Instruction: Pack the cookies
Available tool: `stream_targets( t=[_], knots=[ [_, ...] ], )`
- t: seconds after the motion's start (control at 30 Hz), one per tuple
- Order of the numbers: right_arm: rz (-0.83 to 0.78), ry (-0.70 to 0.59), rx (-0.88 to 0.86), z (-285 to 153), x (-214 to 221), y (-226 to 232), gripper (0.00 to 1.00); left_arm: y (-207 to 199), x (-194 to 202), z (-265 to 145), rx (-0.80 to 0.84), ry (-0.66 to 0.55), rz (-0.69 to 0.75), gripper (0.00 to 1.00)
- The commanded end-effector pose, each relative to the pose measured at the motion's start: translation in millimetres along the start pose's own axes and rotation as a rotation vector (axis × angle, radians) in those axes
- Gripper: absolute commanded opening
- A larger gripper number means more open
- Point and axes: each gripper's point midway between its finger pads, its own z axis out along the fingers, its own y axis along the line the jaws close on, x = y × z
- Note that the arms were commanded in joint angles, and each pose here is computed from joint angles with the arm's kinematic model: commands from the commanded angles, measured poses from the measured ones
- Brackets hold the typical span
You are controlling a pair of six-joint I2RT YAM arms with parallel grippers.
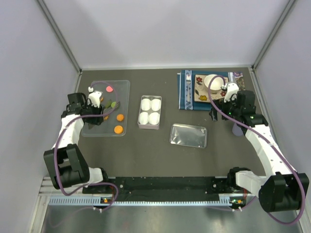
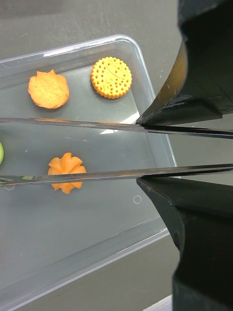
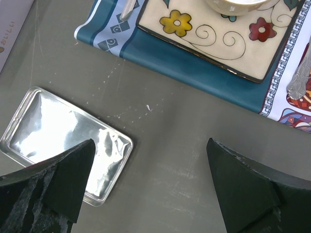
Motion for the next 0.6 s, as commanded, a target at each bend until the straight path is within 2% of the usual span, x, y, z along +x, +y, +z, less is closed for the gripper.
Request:
stream_targets(
  t=[0.0, 0.57],
  knots=[
    [-0.035, -0.079, 0.008, -7.8, -31.6, 0.3, 0.99, 3.2, -6.1, 5.5, 0.001, -0.032, 0.012, 0.49],
    [-0.035, -0.079, 0.008, -7.8, -31.6, 0.3, 0.99, 5.5, 3.3, 10.7, -0.006, -0.003, 0.025, 0.47]
  ],
)
